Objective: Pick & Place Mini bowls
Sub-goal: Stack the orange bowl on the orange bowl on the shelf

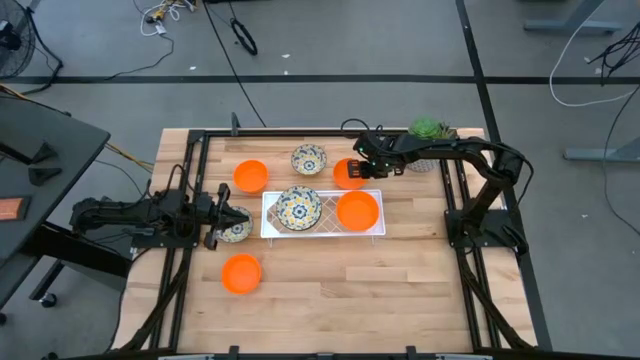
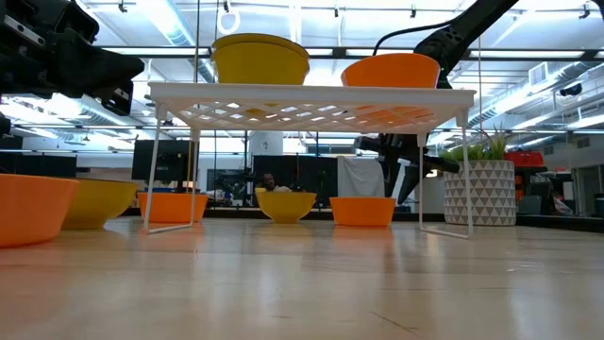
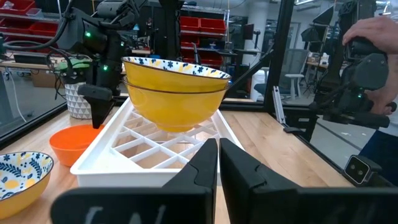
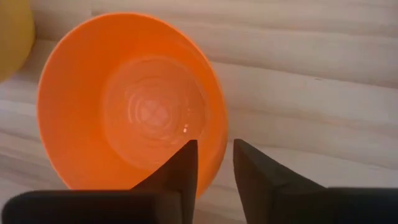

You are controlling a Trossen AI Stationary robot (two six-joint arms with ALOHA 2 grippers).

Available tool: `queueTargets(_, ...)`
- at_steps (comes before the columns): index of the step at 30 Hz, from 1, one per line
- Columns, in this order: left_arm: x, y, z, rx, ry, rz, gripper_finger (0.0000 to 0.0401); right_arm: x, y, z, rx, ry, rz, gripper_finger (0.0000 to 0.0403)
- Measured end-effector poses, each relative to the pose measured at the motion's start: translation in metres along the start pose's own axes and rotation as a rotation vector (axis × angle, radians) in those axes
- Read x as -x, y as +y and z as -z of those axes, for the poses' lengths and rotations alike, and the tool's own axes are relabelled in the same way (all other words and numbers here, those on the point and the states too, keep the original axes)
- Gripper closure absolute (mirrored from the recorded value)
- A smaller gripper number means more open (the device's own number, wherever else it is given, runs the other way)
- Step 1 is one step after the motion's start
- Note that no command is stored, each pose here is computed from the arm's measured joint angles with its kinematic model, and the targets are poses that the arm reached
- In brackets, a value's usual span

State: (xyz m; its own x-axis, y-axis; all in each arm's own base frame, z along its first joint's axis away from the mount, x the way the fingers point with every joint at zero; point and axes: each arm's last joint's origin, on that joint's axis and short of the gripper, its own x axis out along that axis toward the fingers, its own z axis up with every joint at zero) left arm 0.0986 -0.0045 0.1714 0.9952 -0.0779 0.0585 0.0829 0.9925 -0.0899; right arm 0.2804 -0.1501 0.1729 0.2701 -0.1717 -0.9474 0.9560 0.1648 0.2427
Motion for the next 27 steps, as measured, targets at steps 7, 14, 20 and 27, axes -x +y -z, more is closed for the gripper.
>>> queueTargets(7,0.0,0.0,0.0,0.0,0.0,0.0,0.0378,-0.0007,-0.0002,0.0,0.0,0.001,0.002,0.0337)
queueTargets(14,0.0,0.0,-0.0001,0.0,-0.001,0.0,0.0378,-0.0006,-0.0002,0.0,0.0,0.002,0.003,0.0372)
queueTargets(20,0.0,0.0,-0.0001,0.0,0.0,0.0,0.0378,-0.0006,-0.0001,0.0001,0.004,0.002,0.003,0.0394)
queueTargets(27,0.0,0.0,0.0,0.0,0.0,0.0,0.0378,-0.0006,-0.0002,0.0,0.008,0.001,0.004,0.0401)
